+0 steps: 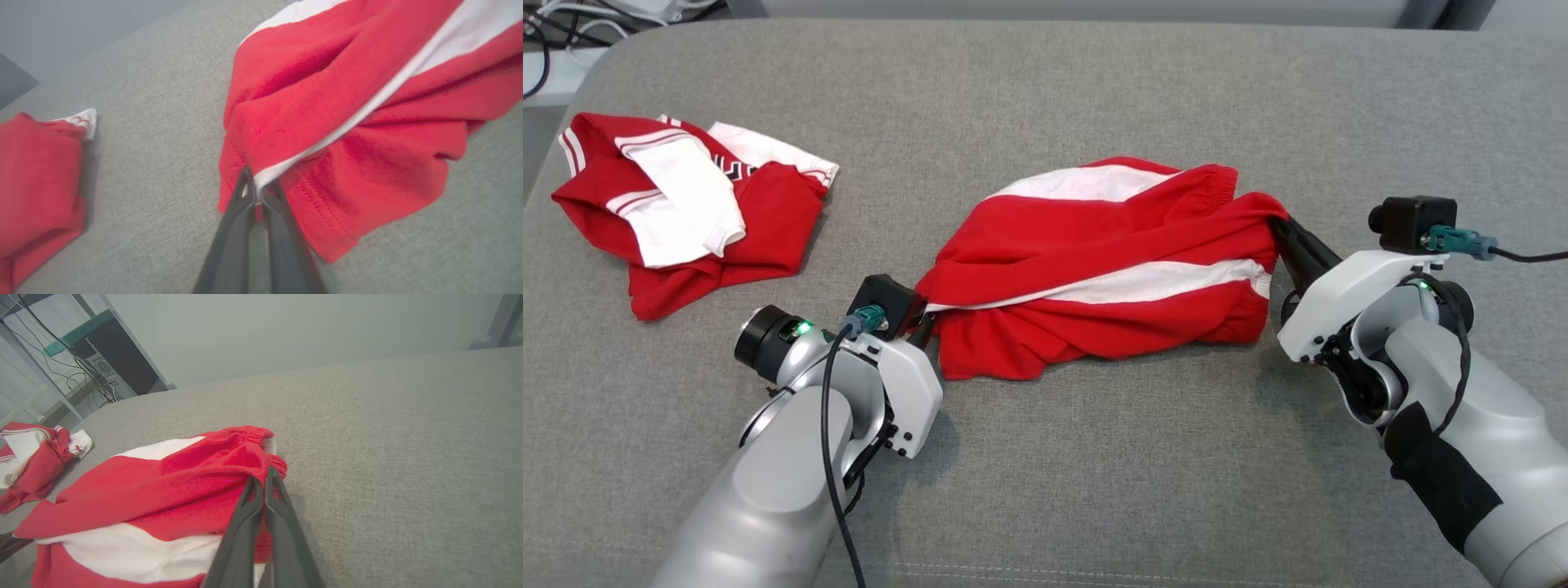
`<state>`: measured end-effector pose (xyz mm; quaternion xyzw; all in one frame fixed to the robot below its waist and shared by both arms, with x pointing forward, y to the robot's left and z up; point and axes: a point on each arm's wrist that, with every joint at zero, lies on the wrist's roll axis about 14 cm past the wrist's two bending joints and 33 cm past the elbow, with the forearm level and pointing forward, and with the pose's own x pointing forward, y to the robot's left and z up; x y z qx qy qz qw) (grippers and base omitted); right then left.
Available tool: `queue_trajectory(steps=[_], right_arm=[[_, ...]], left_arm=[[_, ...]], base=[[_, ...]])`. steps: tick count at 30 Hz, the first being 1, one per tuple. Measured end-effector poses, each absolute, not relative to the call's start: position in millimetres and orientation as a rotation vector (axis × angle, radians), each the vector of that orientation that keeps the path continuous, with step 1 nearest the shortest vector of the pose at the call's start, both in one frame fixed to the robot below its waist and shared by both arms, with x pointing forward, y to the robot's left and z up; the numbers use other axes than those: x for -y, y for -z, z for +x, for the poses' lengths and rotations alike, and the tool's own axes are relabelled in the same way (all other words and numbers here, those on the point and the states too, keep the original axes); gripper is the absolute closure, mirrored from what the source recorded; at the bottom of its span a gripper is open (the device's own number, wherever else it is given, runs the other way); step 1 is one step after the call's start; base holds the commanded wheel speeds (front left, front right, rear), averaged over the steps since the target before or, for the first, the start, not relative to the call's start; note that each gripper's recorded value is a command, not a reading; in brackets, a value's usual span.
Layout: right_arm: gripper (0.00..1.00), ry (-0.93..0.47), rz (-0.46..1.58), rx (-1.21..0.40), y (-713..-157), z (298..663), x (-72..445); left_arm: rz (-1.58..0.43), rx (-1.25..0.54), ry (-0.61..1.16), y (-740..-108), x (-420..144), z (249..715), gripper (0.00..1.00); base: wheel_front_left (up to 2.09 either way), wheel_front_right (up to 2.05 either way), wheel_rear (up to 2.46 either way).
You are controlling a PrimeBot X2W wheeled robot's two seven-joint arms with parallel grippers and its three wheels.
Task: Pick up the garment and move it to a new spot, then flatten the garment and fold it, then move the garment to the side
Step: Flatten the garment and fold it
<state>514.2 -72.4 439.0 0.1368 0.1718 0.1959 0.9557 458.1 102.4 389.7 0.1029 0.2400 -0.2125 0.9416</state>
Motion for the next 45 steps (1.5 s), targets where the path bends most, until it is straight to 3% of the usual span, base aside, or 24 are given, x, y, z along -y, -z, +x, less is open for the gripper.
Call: queue_trajectory(steps=[1, 14, 25, 45], right_arm=[[0.00, -0.390, 0.280, -0.360, -434.6, 517.8, 72.7], [0.00, -0.348, 0.313, -0.302, -448.9, 521.1, 86.9], [0.00, -0.397, 0.352, -0.342, -432.6, 477.8, 74.9], [0.00, -0.345, 0.451, -0.390, -414.2, 475.3, 77.4]], left_arm=[[0.202, -0.491, 0.430, -386.7, -101.7, 460.2, 0.00], [0.080, -0.368, 0.247, -400.1, -131.1, 464.3, 0.00], [-0.039, -0.302, 0.225, -412.1, -112.6, 449.3, 0.00], [-0.057, -0.277, 0.235, -412.3, -105.6, 435.7, 0.00]], base=[[0.00, 0.00, 0.00], [0.00, 0.00, 0.00], [0.00, 0.00, 0.00], [0.00, 0.00, 0.00]])
